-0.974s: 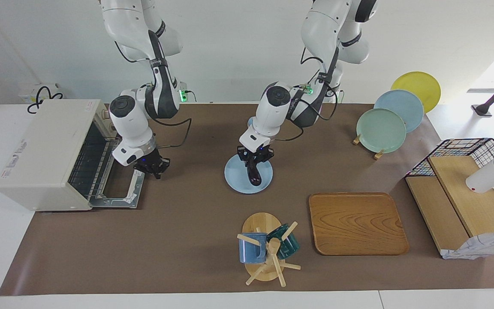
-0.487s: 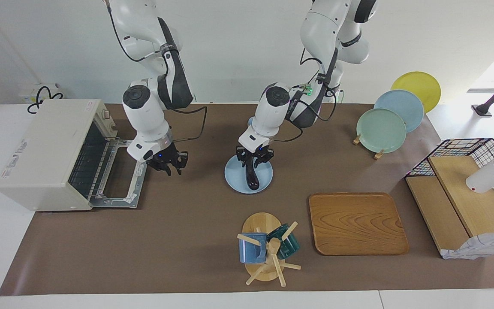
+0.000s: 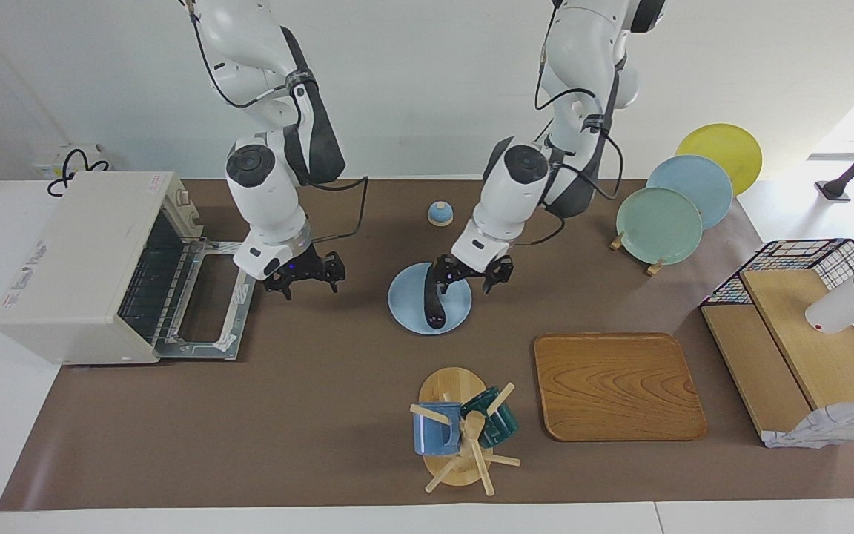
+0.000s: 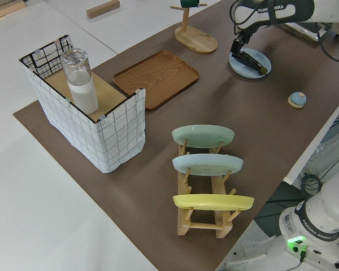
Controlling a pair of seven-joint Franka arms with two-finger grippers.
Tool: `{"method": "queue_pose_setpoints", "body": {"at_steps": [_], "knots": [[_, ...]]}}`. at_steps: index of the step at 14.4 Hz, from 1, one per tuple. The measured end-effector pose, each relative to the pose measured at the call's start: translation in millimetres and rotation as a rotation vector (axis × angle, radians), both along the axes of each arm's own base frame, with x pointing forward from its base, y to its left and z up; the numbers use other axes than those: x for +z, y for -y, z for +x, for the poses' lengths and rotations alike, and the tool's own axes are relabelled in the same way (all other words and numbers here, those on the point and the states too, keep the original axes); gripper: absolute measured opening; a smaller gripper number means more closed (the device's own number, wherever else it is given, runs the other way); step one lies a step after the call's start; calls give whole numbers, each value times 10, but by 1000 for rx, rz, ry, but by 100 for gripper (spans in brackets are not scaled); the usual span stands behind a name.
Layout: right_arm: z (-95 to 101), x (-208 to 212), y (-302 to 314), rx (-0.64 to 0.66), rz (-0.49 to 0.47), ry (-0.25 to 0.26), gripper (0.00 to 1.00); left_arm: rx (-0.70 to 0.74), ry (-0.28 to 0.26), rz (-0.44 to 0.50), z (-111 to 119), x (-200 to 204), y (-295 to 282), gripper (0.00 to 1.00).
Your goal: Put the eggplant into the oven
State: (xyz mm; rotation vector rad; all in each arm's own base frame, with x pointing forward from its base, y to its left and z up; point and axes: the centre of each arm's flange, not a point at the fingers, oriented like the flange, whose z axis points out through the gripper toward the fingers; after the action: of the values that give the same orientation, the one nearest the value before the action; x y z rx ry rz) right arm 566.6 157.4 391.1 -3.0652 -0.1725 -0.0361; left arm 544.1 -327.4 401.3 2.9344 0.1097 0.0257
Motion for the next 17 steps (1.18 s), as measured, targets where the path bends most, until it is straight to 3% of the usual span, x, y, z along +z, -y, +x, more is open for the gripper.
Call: {"method": "queue_pose_setpoints", "body": {"at_steps": [3, 6, 8, 11, 15, 16, 17], "knots": [[-53, 217, -658, -37, 13, 14, 100, 6, -8, 14, 376, 397, -899, 100], [-108, 444, -1704, -73, -2, -10, 100, -37, -14, 35, 537, 582, -1742, 100], [-158, 319, -2401, -81, -38, 3, 100, -83, -26, 50, 521, 699, -2118, 100], [-352, -184, -3253, -60, -56, 61, 100, -125, -22, 86, 412, 957, -2345, 100], [-457, -559, -3368, -38, -30, 93, 100, -153, -8, 145, 275, 1210, -2355, 100], [-473, -644, -3329, -39, -27, 97, 93, -154, -2, 148, 264, 1243, -2358, 100], [-494, -718, -3287, -40, -26, 99, 79, -155, 0, 148, 254, 1264, -2359, 100]]}}
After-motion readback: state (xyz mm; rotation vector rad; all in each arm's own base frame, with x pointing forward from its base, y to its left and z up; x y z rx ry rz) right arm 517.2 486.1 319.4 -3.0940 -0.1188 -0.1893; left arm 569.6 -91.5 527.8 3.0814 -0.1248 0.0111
